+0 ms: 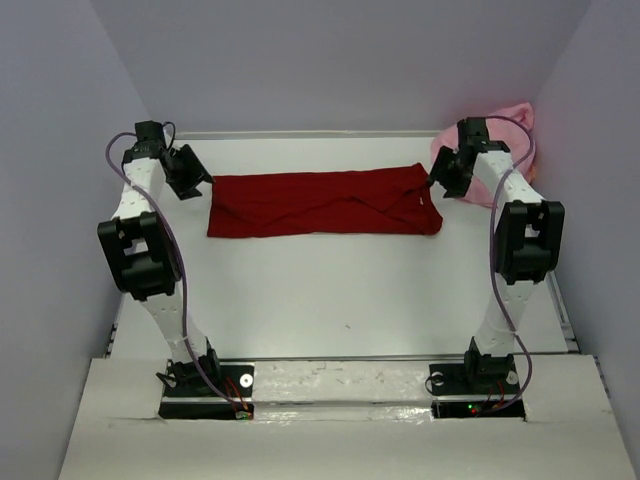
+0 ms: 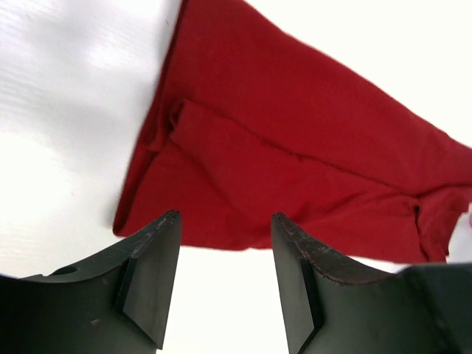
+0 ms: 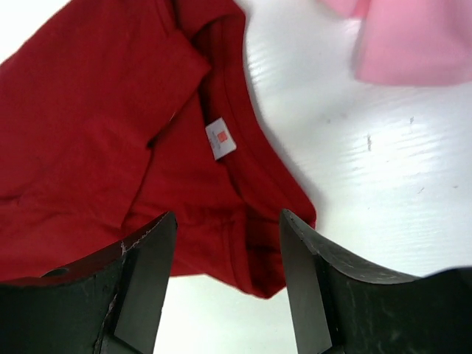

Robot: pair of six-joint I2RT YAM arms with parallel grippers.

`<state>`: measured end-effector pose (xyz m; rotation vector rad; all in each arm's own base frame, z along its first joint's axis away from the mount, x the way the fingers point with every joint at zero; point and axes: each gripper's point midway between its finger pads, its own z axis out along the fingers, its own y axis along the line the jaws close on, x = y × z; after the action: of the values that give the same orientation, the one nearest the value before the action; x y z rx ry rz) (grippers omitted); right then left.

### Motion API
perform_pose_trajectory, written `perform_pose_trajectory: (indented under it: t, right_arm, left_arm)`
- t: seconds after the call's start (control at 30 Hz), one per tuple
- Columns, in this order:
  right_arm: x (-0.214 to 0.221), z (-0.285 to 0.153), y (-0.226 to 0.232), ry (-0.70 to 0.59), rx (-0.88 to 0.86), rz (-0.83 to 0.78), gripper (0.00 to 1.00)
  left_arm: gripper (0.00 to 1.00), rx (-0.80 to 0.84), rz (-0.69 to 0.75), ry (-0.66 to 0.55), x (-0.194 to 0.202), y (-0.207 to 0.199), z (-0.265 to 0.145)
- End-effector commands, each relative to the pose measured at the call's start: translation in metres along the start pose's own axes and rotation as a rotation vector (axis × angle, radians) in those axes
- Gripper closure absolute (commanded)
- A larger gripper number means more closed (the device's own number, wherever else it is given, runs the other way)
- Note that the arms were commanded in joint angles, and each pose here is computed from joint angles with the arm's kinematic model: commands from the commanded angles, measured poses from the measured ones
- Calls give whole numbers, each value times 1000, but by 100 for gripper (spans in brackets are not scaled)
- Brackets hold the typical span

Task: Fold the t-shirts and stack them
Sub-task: Fold the other side of the tshirt into a rectangle

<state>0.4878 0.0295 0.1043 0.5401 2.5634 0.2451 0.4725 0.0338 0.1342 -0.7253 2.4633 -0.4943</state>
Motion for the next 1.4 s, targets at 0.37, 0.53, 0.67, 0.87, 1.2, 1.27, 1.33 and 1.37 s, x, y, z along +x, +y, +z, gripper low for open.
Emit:
perform_pose_trajectory:
  t: [0.37,0.53,0.67,0.87,1.2,1.27,1.33,1.37]
  right_arm:
    - [45,-35,24,82,-214,72,43]
    - [50,-30,24,97,-221,70,50]
    - [56,-26,20,112,-211,72,52]
    - [67,-23,8,122,-166,63,51]
    - [78,-18,-2,133,-131,59,51]
    - [78,-16,-3,135,-129,57,54]
    - [78,-14,-3,138,-129,62,65]
    - [78,-13,-2,139,-130,64,70]
  left_arm:
    - [39,279,33,180,79,-26,-5]
    - [40,272,37,195,81,-22,5]
    - [40,258,40,195,78,-21,9]
    - [40,243,44,196,76,-18,11]
    - [40,198,31,227,85,-6,20]
    - [41,186,29,232,87,-3,23]
    - [41,163,24,245,90,2,26]
    - [41,155,26,244,89,3,27]
